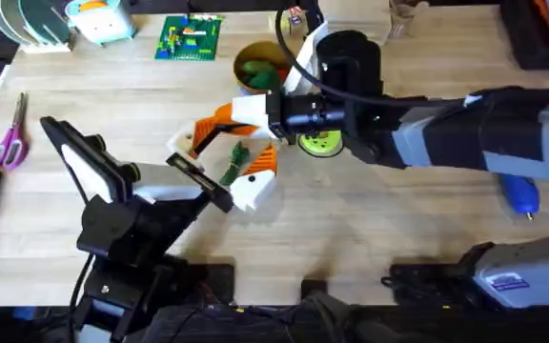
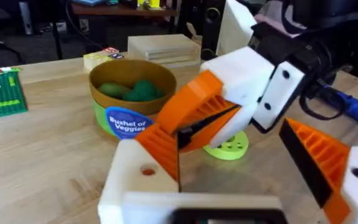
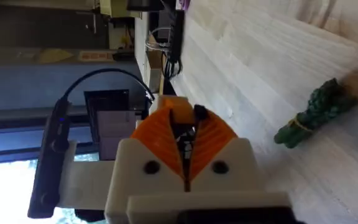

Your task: Pick up the gripper from the table and insert it into the empty holder that is missing its gripper. Then pick up a screw, insert it into the mounting hole, and use the screwdriver to tighten it. Finally, clean up the table by picking up the vegetable and placing it into the bucket.

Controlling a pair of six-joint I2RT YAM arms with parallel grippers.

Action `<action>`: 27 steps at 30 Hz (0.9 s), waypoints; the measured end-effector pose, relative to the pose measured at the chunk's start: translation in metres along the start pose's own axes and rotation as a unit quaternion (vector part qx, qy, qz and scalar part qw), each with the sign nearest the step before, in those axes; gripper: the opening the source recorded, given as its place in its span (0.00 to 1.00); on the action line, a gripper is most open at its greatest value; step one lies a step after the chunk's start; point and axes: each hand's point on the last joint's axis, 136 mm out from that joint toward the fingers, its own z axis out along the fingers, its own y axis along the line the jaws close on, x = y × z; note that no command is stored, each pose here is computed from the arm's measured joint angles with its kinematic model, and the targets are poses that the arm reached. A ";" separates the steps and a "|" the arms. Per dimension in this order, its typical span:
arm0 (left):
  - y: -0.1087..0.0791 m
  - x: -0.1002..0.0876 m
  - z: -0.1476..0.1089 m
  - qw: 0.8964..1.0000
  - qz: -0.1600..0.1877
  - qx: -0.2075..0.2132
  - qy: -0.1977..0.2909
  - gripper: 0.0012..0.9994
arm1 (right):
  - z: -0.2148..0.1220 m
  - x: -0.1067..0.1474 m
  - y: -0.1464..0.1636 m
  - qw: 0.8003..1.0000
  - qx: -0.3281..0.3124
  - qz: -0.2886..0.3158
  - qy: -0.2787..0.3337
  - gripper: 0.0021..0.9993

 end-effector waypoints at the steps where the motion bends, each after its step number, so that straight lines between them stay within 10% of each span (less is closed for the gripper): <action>1: 0.000 0.000 0.000 1.000 -0.001 -0.001 0.000 0.99 | 0.001 0.000 0.000 1.000 0.001 0.000 -0.001 0.01; 27: 0.000 0.000 0.000 1.000 0.000 0.001 0.000 0.99 | 0.001 0.004 0.000 1.000 -0.001 0.003 0.009 0.30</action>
